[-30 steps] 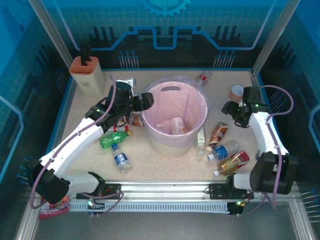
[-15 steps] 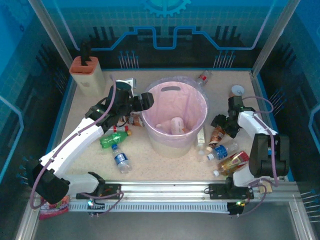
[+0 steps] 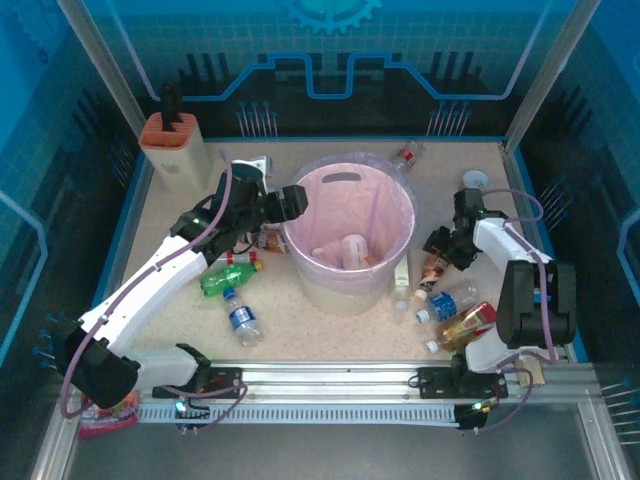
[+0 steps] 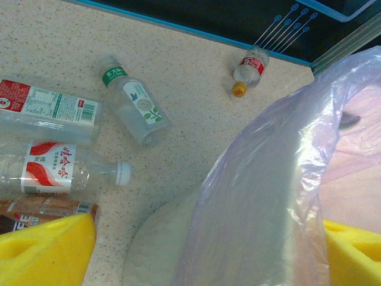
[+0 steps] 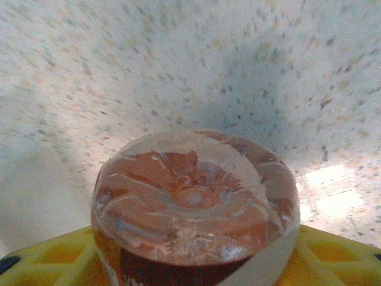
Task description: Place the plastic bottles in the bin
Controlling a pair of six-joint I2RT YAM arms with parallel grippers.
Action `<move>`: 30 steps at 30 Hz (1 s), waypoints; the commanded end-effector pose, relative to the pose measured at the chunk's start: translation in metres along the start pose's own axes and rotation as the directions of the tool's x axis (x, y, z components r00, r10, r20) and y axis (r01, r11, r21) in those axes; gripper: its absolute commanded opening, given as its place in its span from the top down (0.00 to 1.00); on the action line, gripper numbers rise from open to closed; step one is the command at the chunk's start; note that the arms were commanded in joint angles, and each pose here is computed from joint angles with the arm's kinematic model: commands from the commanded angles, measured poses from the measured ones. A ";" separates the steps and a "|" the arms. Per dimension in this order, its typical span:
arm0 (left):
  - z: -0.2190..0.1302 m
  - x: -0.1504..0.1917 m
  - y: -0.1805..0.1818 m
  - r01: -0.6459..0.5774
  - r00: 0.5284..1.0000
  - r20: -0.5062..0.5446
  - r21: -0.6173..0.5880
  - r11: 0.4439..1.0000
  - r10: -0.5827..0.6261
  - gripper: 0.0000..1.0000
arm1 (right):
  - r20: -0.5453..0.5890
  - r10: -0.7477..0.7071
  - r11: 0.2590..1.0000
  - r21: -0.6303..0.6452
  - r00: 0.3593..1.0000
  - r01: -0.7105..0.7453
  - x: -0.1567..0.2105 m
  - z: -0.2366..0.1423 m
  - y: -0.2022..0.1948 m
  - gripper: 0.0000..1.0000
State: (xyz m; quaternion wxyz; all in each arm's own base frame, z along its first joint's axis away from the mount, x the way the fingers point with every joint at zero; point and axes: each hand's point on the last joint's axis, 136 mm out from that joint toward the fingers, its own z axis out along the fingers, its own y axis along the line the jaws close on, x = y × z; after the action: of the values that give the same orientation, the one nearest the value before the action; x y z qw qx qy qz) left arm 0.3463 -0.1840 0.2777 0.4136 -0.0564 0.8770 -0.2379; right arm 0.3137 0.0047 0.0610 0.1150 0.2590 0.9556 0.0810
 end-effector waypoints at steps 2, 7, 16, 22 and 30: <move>-0.005 0.006 0.001 -0.015 1.000 -0.012 -0.002 1.000 0.015 0.13 | 0.155 -0.058 0.998 -0.006 0.986 0.060 -0.032 -0.069 0.004 0.45; -0.003 0.010 0.005 -0.026 0.999 -0.026 -0.014 1.000 0.025 0.13 | 0.332 -0.101 0.991 -0.050 0.938 0.125 -0.051 -0.156 0.018 0.50; -0.002 0.009 0.005 -0.026 0.999 -0.019 -0.014 1.000 0.026 0.13 | 0.610 -0.075 0.939 -0.223 0.789 0.261 -0.046 -0.312 0.079 0.56; 0.001 0.008 0.002 -0.018 1.000 -0.016 -0.002 1.000 0.018 0.13 | 0.663 -0.197 0.845 -0.260 0.723 0.468 -0.009 -0.338 0.158 0.58; 0.003 0.005 0.000 -0.020 1.000 -0.017 -0.002 1.000 0.020 0.14 | 0.602 -0.479 0.736 -0.121 0.639 0.666 0.054 -0.282 0.235 0.57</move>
State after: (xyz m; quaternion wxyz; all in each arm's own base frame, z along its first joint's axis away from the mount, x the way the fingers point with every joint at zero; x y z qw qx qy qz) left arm 0.3470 -0.1844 0.2774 0.4155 -0.0562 0.8758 -0.2390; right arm 0.3035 0.1964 0.3882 0.4383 -0.0536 0.8791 0.1793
